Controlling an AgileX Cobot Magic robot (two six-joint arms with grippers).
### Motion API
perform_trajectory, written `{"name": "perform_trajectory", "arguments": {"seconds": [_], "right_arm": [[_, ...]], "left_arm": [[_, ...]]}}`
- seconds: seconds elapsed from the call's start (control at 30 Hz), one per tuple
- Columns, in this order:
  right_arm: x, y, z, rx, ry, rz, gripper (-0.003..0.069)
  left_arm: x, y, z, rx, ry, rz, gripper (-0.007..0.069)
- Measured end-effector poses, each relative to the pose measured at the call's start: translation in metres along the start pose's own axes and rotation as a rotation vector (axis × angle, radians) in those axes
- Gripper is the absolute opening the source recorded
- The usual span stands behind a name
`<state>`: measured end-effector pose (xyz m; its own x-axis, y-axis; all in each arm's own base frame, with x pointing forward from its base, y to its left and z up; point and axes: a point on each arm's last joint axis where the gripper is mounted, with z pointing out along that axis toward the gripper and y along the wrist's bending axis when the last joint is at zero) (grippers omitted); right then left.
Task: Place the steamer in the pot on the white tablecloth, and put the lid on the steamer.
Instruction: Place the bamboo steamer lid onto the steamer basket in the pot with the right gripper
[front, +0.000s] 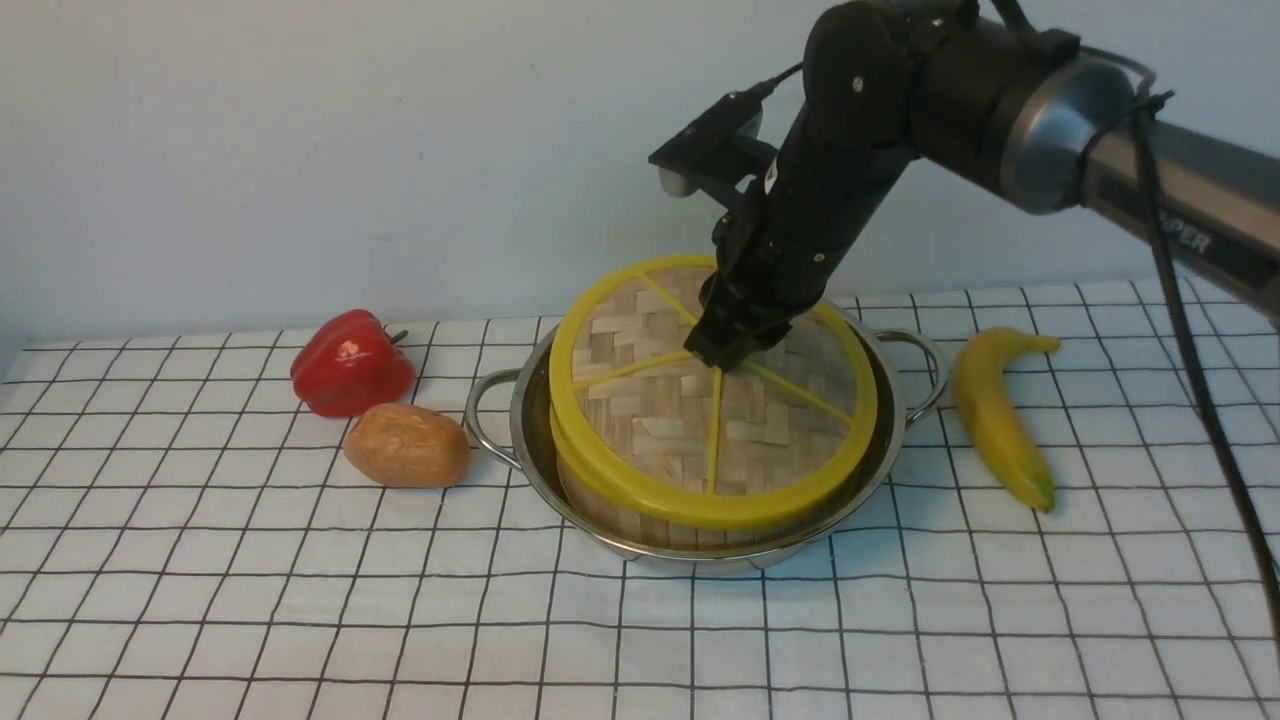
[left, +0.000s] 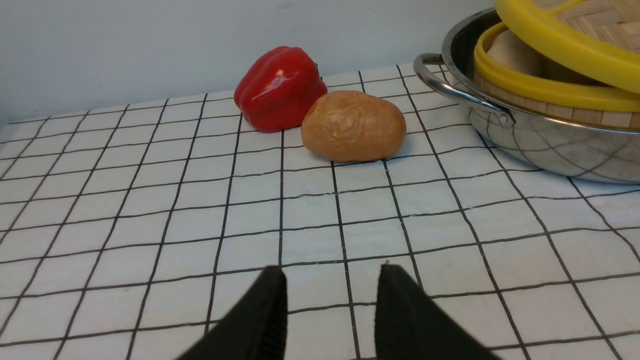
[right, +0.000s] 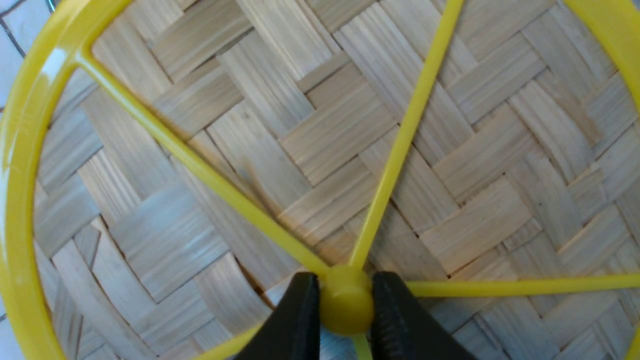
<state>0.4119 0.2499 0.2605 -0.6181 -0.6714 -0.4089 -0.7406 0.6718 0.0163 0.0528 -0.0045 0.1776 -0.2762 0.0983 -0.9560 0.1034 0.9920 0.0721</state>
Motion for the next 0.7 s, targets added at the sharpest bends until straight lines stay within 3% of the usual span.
{"name": "perform_trajectory", "arguments": {"seconds": [0.7], "right_arm": [[-0.0041, -0.0004, -0.0001, 0.007, -0.045, -0.096, 0.0147]], "left_arm": [[0.0000, 0.0000, 0.0000, 0.000, 0.000, -0.001, 0.0243]]}}
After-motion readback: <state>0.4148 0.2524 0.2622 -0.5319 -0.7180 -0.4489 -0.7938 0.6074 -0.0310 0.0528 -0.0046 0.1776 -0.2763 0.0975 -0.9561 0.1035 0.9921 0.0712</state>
